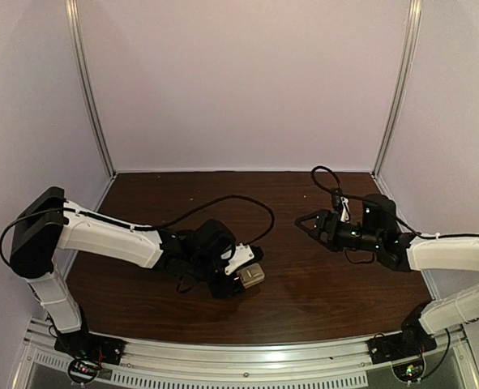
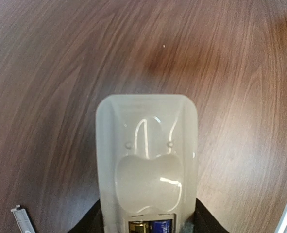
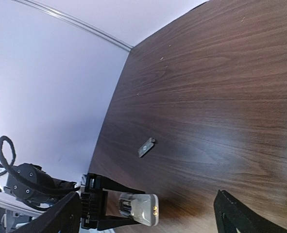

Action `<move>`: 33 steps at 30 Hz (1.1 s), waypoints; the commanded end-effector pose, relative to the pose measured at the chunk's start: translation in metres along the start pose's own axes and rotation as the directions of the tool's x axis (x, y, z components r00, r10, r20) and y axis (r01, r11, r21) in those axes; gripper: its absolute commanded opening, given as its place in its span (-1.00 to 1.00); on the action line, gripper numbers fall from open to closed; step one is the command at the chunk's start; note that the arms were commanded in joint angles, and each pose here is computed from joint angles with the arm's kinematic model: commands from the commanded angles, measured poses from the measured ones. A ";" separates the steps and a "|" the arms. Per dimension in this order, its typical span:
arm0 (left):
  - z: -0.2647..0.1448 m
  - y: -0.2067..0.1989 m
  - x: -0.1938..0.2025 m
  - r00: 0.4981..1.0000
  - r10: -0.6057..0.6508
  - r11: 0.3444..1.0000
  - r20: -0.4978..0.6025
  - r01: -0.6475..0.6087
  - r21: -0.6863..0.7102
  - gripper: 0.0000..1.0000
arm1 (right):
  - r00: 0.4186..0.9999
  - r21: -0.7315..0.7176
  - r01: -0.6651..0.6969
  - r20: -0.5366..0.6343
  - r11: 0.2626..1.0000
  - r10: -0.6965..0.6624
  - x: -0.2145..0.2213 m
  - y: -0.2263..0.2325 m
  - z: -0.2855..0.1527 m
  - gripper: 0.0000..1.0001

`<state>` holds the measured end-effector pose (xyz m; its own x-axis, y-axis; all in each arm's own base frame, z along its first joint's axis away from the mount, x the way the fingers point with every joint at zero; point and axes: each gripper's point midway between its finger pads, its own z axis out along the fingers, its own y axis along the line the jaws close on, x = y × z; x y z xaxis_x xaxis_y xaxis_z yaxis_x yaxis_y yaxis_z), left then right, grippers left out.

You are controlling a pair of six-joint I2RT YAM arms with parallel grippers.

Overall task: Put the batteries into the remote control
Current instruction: Place the remote control without the battery cover at the center of the board.

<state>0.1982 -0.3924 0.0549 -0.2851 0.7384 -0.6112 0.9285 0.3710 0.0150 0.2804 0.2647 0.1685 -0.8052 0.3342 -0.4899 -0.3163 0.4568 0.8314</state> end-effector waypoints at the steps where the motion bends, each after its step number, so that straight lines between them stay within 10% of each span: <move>1: 0.002 0.003 0.017 0.996 0.025 1.000 -0.091 -0.027 -0.015 -0.34 | 0.985 0.244 0.168 0.003 0.955 -0.174 -0.010 -0.027 -0.028 0.98; 17: 0.026 0.004 0.060 0.924 0.098 0.995 -0.371 -0.100 0.015 -0.24 | 0.911 0.392 0.239 0.227 0.888 -0.345 -0.059 0.005 -0.102 0.99; 33: 0.024 0.001 0.053 0.903 0.117 0.993 -0.413 -0.118 0.024 0.47 | 0.915 0.319 0.299 0.172 0.899 -0.366 -0.049 0.012 -0.088 0.99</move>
<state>0.1990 -0.3791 0.0161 -0.2532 0.9195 -0.3008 0.9543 0.2885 0.0785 0.2715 0.1762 0.2167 -0.5435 0.2850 -0.7895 -0.3326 0.7905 0.5143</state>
